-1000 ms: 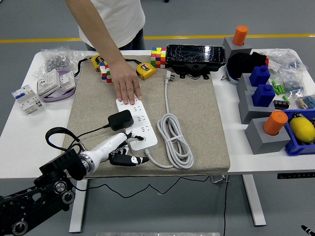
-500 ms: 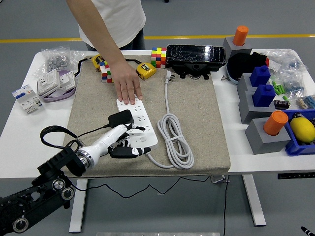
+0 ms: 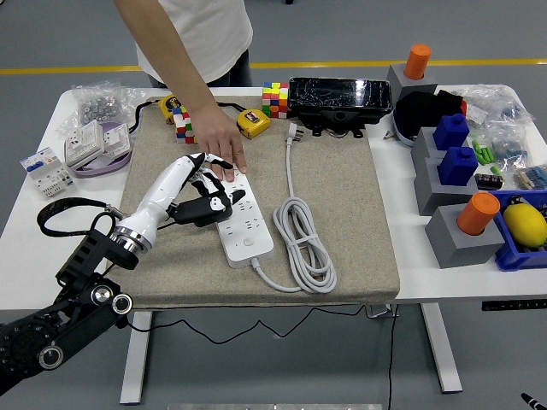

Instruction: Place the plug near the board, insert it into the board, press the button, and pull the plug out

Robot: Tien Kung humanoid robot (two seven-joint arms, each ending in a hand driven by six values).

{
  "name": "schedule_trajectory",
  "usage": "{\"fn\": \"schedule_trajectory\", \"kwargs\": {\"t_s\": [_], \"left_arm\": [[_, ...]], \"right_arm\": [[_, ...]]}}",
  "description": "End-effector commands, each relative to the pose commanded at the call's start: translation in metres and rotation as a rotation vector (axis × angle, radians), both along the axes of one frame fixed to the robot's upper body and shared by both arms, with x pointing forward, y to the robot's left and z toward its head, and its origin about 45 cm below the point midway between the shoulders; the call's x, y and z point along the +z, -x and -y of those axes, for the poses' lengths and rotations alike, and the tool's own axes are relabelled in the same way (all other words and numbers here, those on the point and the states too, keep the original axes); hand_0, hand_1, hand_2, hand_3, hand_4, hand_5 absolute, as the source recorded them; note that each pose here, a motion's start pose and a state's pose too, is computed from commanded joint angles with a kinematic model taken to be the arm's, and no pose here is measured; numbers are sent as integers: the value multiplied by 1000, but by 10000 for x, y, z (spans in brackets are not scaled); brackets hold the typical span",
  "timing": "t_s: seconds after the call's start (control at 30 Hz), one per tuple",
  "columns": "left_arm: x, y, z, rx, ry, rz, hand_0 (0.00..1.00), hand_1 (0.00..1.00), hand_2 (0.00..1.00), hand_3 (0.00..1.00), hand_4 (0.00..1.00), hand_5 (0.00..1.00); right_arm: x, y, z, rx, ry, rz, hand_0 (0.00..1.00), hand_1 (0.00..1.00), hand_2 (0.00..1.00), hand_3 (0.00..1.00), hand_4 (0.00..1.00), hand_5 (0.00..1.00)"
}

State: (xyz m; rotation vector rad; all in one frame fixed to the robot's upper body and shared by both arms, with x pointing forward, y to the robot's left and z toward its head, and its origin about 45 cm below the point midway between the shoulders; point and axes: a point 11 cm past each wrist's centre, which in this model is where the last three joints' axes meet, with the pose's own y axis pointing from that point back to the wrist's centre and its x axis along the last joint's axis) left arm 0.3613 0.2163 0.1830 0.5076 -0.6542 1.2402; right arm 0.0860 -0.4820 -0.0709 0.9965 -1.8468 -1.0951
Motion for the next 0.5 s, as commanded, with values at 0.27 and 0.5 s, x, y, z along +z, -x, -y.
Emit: {"fn": "schedule_trajectory", "kwargs": {"t_s": [0.27, 0.5], "left_arm": [[-223, -132, -116, 41, -195, -102, 787, 829, 775, 795, 998, 502], [-357, -133, -117, 39, -241, -162, 777, 814, 753, 795, 998, 479]], "right_arm": [[-2, -2, -3, -2, -2, 1, 570, 663, 677, 601, 973, 491], [-4, 5, -4, -2, -2, -1, 571, 663, 677, 602, 973, 491]]}}
